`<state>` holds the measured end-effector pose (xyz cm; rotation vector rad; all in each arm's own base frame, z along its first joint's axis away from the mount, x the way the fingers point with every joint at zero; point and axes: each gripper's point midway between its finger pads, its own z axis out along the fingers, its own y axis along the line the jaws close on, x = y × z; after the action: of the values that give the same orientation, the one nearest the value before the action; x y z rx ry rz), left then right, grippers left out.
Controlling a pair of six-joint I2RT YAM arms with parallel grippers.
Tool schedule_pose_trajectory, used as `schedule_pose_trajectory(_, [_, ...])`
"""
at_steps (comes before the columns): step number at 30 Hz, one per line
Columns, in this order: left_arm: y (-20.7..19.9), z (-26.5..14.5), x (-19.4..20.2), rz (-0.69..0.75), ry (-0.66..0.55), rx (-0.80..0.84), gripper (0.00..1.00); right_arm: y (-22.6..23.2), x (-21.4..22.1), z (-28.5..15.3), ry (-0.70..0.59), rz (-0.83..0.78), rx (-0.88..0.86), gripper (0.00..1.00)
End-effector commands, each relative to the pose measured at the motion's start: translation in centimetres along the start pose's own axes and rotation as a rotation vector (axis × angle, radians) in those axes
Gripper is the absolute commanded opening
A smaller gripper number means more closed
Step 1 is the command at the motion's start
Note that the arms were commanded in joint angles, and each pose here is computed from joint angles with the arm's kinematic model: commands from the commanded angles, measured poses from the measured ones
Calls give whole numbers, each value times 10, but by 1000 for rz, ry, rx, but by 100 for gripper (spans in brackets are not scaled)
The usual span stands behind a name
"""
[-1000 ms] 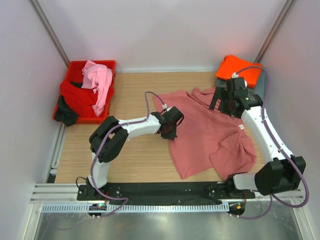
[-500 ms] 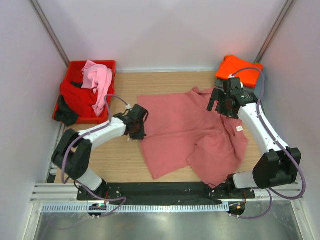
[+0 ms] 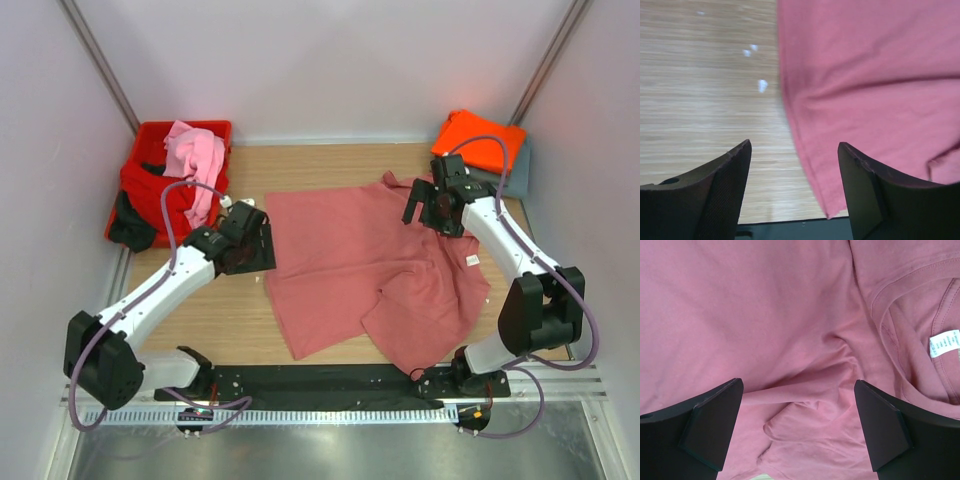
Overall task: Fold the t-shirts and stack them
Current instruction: Flatten the tshirt out
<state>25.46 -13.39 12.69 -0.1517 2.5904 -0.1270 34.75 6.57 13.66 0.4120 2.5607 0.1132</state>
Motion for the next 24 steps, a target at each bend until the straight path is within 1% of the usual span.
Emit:
schedule_pose_trajectory(1, [-41, 6, 24, -13, 45, 139, 72, 14, -14, -4, -54, 16, -46, 100])
schedule_pose_trajectory(3, [-41, 18, 40, -9, 77, 108, 75, 13, -11, -4, -50, 9, -42, 100])
schedule_pose_trajectory(5, [-48, 26, 62, 3, 126, 128, 74, 10, -11, -9, -60, 4, -31, 100])
schedule_pose_trajectory(7, [-56, 27, 76, -10, 139, 143, 74, 8, -10, -11, -63, 1, -25, 100])
schedule_pose_trajectory(8, [-60, 29, 93, 12, 153, 156, 74, 7, -10, -14, -69, 1, -25, 100])
schedule_pose_trajectory(10, [-68, 31, 108, 3, 175, 178, 71, 6, -9, -15, -72, -1, -25, 100])
schedule_pose_trajectory(12, [-61, 41, 128, 12, 211, 152, 69, 6, -9, -16, -73, -1, -25, 100])
schedule_pose_trajectory(13, [-66, 44, 134, 19, 215, 164, 65, 6, -9, -16, -73, 2, -25, 100])
schedule_pose_trajectory(14, [-64, 47, 145, 21, 240, 160, 63, 6, -9, -15, -71, -1, -23, 100])
schedule_pose_trajectory(17, [-69, 56, 162, 31, 274, 175, 53, 3, -8, -14, -70, -7, -8, 100])
schedule_pose_trajectory(18, [-70, 59, 169, 45, 290, 171, 37, 2, -8, -12, -67, -10, -4, 100])
schedule_pose_trajectory(20, [-73, 62, 173, 50, 294, 184, 20, 1, -8, -12, -67, -11, 0, 100])
schedule_pose_trajectory(21, [-72, 63, 175, 65, 295, 184, 0, 1, -8, -12, -67, -17, 3, 100])
schedule_pose_trajectory(23, [-64, 60, 174, 83, 288, 158, 0, -1, -7, -12, -65, -21, 12, 100])
schedule_pose_trajectory(24, [-55, 58, 166, 110, 251, 128, 0, -2, -9, -13, -69, -24, 15, 100])
